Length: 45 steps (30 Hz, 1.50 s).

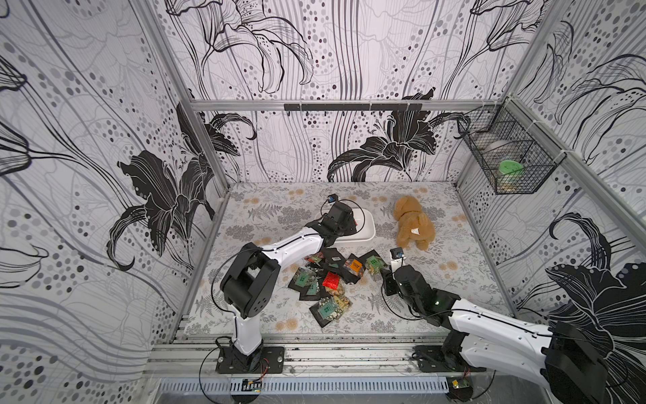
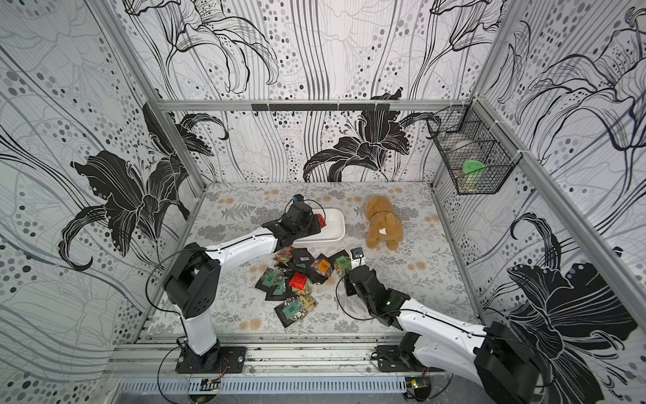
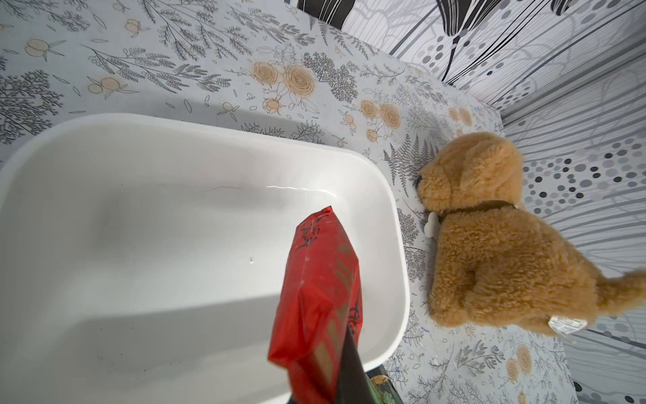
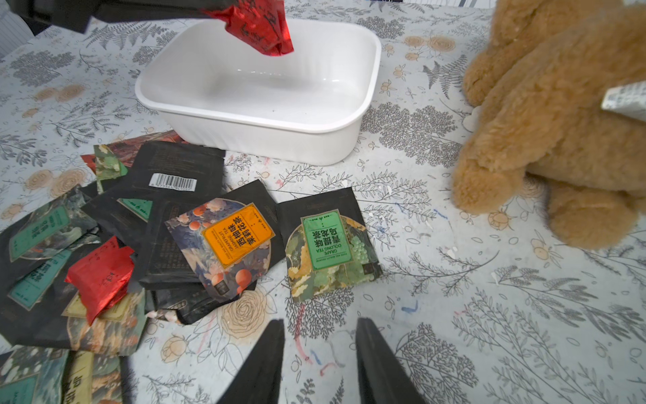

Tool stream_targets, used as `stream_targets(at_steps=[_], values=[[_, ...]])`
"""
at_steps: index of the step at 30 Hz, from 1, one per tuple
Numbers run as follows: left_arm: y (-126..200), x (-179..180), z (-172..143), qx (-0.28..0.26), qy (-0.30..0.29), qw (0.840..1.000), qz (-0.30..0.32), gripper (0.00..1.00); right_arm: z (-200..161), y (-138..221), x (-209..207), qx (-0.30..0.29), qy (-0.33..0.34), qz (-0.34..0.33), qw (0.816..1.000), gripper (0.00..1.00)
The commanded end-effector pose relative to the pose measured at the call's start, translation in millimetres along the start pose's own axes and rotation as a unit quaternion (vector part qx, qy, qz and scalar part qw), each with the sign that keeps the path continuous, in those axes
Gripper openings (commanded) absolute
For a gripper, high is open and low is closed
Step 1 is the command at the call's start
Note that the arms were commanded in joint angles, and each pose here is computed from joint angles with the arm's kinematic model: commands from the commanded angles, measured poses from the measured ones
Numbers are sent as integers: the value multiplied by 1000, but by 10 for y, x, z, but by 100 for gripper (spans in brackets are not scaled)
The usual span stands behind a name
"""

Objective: Put the tea bags into the storage box
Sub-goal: Place the tea bag in the storage box, then pick up the tea bag from the center of the board.

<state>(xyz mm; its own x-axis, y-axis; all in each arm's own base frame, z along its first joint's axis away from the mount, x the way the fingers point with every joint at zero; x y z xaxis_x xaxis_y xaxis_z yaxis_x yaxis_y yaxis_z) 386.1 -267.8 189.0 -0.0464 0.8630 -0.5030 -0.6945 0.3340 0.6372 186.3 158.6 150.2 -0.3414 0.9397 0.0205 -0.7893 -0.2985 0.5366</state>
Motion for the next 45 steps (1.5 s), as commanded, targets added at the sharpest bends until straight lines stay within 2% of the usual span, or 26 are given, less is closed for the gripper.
stream_targets(at_steps=[1, 2, 3, 4, 7, 12, 15, 19, 24, 30, 34, 37, 40, 45], values=[[16, -105, 188, -20, -3, 1000, -23, 16, -2, -9, 19, 6, -5, 2, 1000, 39], [14, -87, 205, -23, -4, 1000, -17, 23, -3, -11, 19, 6, -5, 1, 1000, 39], [23, -64, 227, -28, -5, 1000, -7, 38, -1, -15, 21, 6, -4, 1, 1000, 39], [52, -35, 259, -36, -7, 999, 5, 48, 0, -16, 23, 6, -3, 1, 1000, 39], [197, 40, 358, -67, -13, 997, 42, 70, -2, -19, 23, 7, -4, 1, 1000, 39], [611, 164, 476, -126, -11, 989, 79, 79, 7, -14, 24, 6, -3, 2, 1000, 39], [900, 228, 487, -146, 0, 986, 75, 80, 2, -11, 20, 5, -3, 2, 1000, 39], [1210, 283, 349, -129, 22, 991, 8, 82, -3, -22, 25, 8, -2, 1, 1000, 39], [1515, 459, 1, -96, 64, 990, -79, 83, 19, -30, 35, 5, -3, 2, 1000, 39], [1764, 627, -415, -70, 106, 983, -131, 83, 197, -55, 155, 7, -4, 29, 1000, 41], [1832, 621, -682, -51, 121, 978, -165, 83, 437, -119, 270, 5, 7, 41, 999, 41], [1806, 664, -882, -44, 143, 975, -165, 83, 519, -251, 298, 9, -7, 72, 997, 42], [1759, 657, -1092, -29, 166, 968, -186, 82, 463, -432, 282, 29, -30, 115, 993, 40], [1645, 594, -1374, -8, 197, 962, -188, 76, 373, -575, 344, 53, -29, 146, 987, 37]])
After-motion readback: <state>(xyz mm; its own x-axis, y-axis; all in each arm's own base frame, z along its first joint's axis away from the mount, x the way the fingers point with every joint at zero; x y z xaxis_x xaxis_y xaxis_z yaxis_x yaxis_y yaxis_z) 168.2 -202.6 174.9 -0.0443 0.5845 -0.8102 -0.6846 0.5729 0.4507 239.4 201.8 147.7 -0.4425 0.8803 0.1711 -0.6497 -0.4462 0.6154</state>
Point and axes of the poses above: each gripper's point midway between its finger pads, its own y axis back along the fingers, its own x axis along the line the jaws close on, z = x × y, the point moved 8 cm from there along y, back along the fingers, and after that the axes turned 3 degrees about y, right-handed, at the moved point
